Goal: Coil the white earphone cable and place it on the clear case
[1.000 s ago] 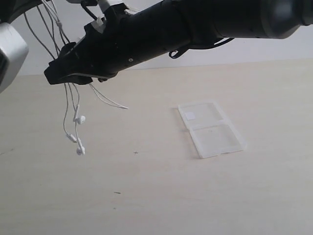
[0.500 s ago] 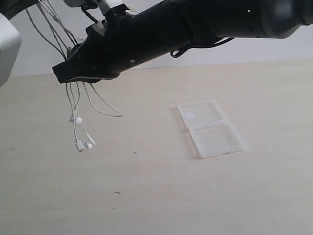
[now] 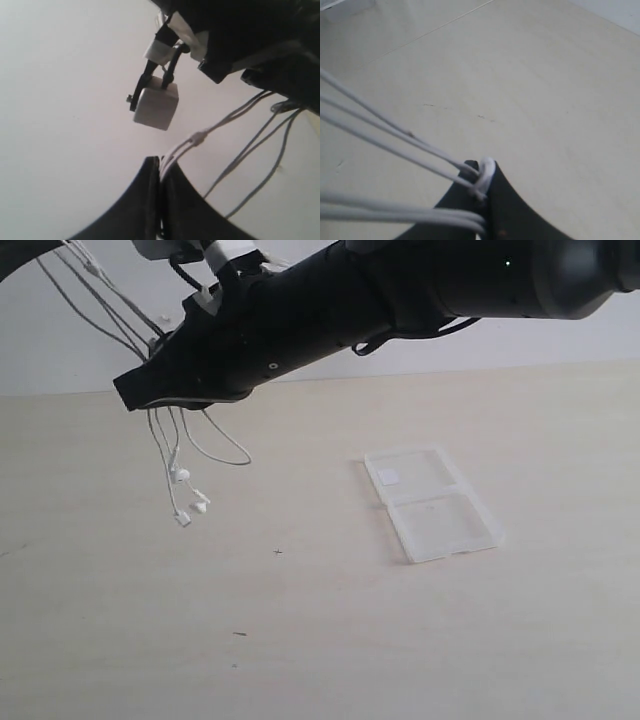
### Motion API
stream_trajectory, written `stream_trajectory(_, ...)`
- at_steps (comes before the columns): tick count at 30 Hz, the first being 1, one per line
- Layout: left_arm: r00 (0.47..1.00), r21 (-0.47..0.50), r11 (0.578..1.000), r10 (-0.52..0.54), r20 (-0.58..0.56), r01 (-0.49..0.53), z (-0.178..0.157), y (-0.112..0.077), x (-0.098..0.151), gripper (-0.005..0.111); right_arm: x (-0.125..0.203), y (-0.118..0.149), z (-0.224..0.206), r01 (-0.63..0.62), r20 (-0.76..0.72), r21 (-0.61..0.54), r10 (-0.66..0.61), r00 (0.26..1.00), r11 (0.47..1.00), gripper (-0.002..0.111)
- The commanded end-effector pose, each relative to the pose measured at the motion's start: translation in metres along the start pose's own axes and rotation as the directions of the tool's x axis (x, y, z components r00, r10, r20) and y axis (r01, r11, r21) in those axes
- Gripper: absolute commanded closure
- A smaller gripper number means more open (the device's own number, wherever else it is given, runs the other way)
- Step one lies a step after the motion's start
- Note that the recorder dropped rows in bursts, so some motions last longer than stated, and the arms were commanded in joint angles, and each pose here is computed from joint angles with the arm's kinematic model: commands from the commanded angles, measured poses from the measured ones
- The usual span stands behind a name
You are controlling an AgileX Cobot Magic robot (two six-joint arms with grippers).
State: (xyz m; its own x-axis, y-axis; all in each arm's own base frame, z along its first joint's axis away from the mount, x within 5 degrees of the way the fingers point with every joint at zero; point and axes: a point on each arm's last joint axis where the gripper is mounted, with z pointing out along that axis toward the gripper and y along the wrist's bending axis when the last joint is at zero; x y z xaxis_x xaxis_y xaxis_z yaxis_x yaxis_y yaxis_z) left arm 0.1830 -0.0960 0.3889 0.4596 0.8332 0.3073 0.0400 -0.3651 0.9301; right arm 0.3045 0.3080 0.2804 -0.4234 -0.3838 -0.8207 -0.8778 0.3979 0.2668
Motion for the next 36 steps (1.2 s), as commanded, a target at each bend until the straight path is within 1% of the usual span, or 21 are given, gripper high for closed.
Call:
stream_trajectory(1, 0.972, 0.012, 0.972, -0.234, -0.007, 0.234, -0.013, 0.002, 0.002, 0.107, -0.003, -0.003, -0.004, 0.029, 0.005, 0.055, -0.030, 1.000, 0.998, 0.108)
stream_trajectory(4, 0.915, 0.036, 0.915, -0.403, -0.005, 0.403, -0.016, 0.000, 0.001, 0.107, -0.003, -0.004, -0.004, 0.030, 0.009, 0.067, -0.031, 0.999, 0.997, 0.108)
stream_trajectory(7, 0.855, 0.092, 0.851, -0.518, -0.018, 0.518, -0.016, -0.005, -0.001, 0.107, -0.005, -0.004, -0.006, 0.031, 0.014, 0.071, -0.033, 0.999, 0.997, 0.108)
stream_trajectory(11, 0.770, 0.148, 0.758, -0.637, -0.044, 0.635, -0.017, -0.010, -0.003, 0.107, -0.005, -0.004, -0.007, 0.055, 0.010, 0.084, -0.056, 0.998, 0.995, 0.108)
stream_trajectory(13, 0.728, 0.162, 0.713, -0.683, -0.057, 0.682, -0.017, -0.011, -0.004, 0.107, -0.007, -0.003, -0.009, 0.065, 0.011, 0.087, -0.066, 0.998, 0.994, 0.108)
stream_trajectory(14, 0.703, 0.186, 0.684, -0.708, -0.064, 0.706, -0.016, -0.013, -0.006, 0.107, -0.009, -0.002, -0.012, 0.075, 0.016, 0.092, -0.077, 0.997, 0.993, 0.108)
stream_trajectory(15, 0.694, 0.197, 0.672, -0.717, -0.066, 0.714, -0.015, -0.014, -0.007, 0.107, -0.010, -0.002, -0.014, 0.079, 0.021, 0.097, -0.082, 0.996, 0.992, 0.108)
stream_trajectory(16, 0.650, 0.215, 0.625, -0.757, -0.070, 0.751, -0.013, -0.015, -0.009, 0.107, -0.014, 0.001, -0.019, 0.086, 0.033, 0.100, -0.090, 0.995, 0.991, 0.108)
stream_trajectory(17, 0.633, 0.224, 0.606, -0.771, -0.069, 0.763, -0.011, -0.015, -0.011, 0.107, -0.015, 0.002, -0.021, 0.090, 0.039, 0.103, -0.094, 0.995, 0.991, 0.108)
stream_trajectory(18, 0.599, 0.241, 0.570, -0.798, -0.066, 0.786, -0.009, -0.016, -0.013, 0.107, -0.018, 0.004, -0.025, 0.095, 0.049, 0.104, -0.100, 0.994, 0.990, 0.108)
stream_trajectory(22, 0.561, 0.268, 0.526, -0.825, -0.070, 0.807, -0.005, -0.018, -0.016, 0.107, -0.020, 0.006, -0.028, 0.105, 0.051, 0.106, -0.110, 0.993, 0.989, 0.108)
stream_trajectory(23, 0.532, 0.293, 0.491, -0.843, -0.077, 0.821, -0.004, -0.019, -0.019, 0.106, -0.019, 0.005, -0.028, 0.114, 0.042, 0.113, -0.119, 0.992, 0.987, 0.108)
stream_trajectory(24, 0.520, 0.309, 0.474, -0.850, -0.084, 0.824, -0.004, -0.020, -0.020, 0.102, -0.019, 0.005, -0.028, 0.115, 0.041, 0.114, -0.120, 0.992, 0.987, 0.108)
stream_trajectory(25, 0.519, 0.312, 0.472, -0.851, -0.086, 0.825, -0.003, -0.020, -0.020, 0.098, -0.019, 0.005, -0.028, 0.115, 0.041, 0.114, -0.120, 0.992, 0.987, 0.108)
stream_trajectory(27, 0.520, 0.319, 0.470, -0.849, -0.091, 0.823, -0.003, -0.021, -0.021, 0.085, -0.019, 0.005, -0.028, 0.116, 0.039, 0.113, -0.121, 0.992, 0.987, 0.108)
stream_trajectory(29, 0.505, 0.324, 0.451, -0.857, -0.103, 0.831, -0.003, -0.022, -0.021, 0.070, -0.018, 0.005, -0.028, 0.130, 0.029, 0.116, -0.134, 0.991, 0.985, 0.108)
stream_trajectory(30, 0.483, 0.326, 0.426, -0.868, -0.115, 0.844, -0.003, -0.023, -0.021, 0.061, -0.017, 0.004, -0.028, 0.136, 0.018, 0.123, -0.140, 0.990, 0.983, 0.108)
stream_trajectory(31, 0.470, 0.329, 0.411, -0.874, -0.125, 0.850, -0.003, -0.023, -0.022, 0.057, -0.017, 0.004, -0.028, 0.144, 0.011, 0.128, -0.147, 0.989, 0.981, 0.108)
stream_trajectory(33, 0.448, 0.340, 0.380, -0.882, -0.147, 0.860, -0.004, -0.025, -0.022, 0.052, -0.015, 0.002, -0.028, 0.158, -0.008, 0.140, -0.158, 0.987, 0.978, 0.108)
stream_trajectory(35, 0.429, 0.355, 0.349, -0.886, -0.177, 0.867, -0.005, -0.027, -0.023, 0.051, -0.014, 0.001, -0.029, 0.181, -0.032, 0.151, -0.178, 0.983, 0.972, 0.108)
stream_trajectory(36, 0.431, 0.363, 0.346, -0.884, -0.184, 0.865, -0.006, -0.028, -0.023, 0.051, -0.013, 0.000, -0.029, 0.189, -0.044, 0.158, -0.184, 0.982, 0.969, 0.108)
